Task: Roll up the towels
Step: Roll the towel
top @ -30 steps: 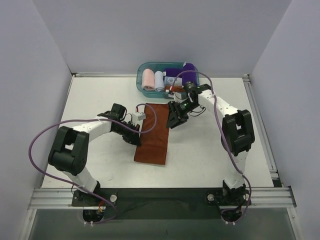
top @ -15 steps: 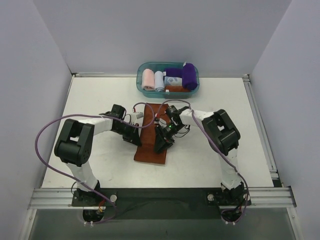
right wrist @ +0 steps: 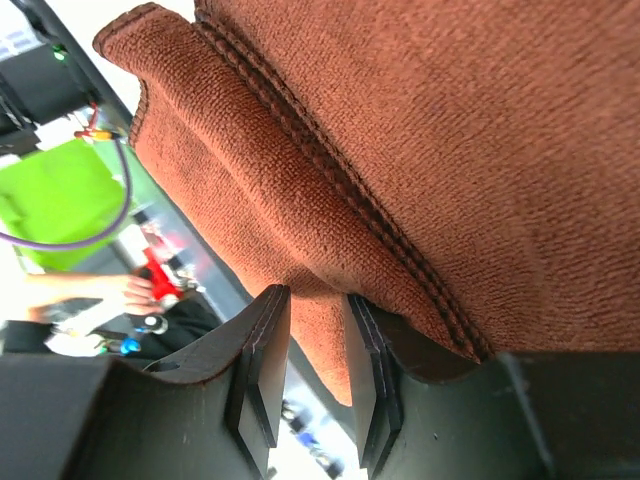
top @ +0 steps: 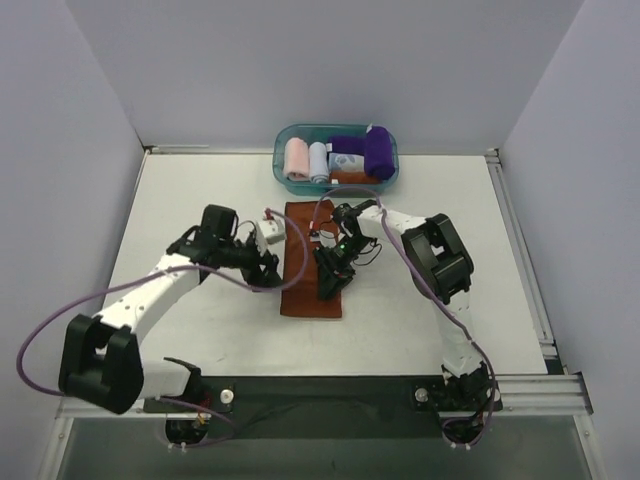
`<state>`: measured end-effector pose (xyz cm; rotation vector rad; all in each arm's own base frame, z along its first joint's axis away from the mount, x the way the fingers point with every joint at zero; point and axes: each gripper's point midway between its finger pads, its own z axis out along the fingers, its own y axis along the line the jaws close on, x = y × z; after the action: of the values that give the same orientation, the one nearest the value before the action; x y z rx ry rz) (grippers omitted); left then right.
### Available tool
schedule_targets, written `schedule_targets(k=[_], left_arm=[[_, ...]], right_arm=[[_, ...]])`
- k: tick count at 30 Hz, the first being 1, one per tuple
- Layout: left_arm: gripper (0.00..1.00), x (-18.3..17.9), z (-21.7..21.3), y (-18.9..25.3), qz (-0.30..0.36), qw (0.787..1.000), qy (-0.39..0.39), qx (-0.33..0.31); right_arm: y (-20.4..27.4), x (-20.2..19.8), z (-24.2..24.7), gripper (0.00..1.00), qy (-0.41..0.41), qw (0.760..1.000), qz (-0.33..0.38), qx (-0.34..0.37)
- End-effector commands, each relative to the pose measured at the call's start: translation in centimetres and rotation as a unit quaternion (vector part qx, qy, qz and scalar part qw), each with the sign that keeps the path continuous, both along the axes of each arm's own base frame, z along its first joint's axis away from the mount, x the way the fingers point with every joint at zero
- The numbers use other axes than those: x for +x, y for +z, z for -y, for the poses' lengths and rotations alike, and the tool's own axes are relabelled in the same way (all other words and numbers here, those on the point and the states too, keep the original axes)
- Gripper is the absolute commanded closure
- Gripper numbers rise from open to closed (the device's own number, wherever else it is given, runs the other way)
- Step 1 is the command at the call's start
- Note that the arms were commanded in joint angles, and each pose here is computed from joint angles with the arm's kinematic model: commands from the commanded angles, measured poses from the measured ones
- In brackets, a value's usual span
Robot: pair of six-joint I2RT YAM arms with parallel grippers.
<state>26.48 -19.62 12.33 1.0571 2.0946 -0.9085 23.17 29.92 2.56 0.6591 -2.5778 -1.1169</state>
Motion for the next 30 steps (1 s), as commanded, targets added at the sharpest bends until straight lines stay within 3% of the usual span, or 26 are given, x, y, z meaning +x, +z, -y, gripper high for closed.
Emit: schedule_targets(k=[1,3,5,8,12,21,27,30], left_arm=[[0.25,-4.0,0.3,-2.3,0.124,0.977,-0.142,0.099],[0.23,-5.6,1.4,-3.8,0.179,0.956,-0.185,0.144],[0.19,-6.4,3.3,-3.9,0.220,0.941,-0.212,0.144],[0.18,-6.1,4.3,-4.9,0.264,0.925,-0.215,0.168],[0.18,-6.2,4.8,-6.5,0.332,0.884,-0.251,0.214],[0.21,-7.0,6.0,-7.9,0.409,0.841,-0.266,0.232],[0.33,-7.6,6.4,-9.1,0.422,0.826,-0.284,0.245],[0.53,-8.4,6.1,-9.9,0.388,0.838,-0.290,0.249]], right_arm=[[-1.0,-0.5,2.0,0.71,0.049,0.998,0.014,-0.040],[-1.0,-1.2,2.2,0.71,0.056,0.997,0.014,-0.045],[-1.5,-2.0,2.5,0.71,0.061,0.997,0.006,-0.053],[-2.0,-3.0,2.6,0.72,0.062,0.996,-0.015,-0.056],[-2.6,-3.6,2.7,0.72,0.061,0.996,-0.031,-0.059],[-2.8,-3.4,2.0,0.73,0.046,0.996,-0.049,-0.055],[-2.8,-3.5,2.0,0.73,0.043,0.996,-0.054,-0.055],[-2.4,-3.4,2.0,0.73,0.039,0.997,-0.052,-0.052]])
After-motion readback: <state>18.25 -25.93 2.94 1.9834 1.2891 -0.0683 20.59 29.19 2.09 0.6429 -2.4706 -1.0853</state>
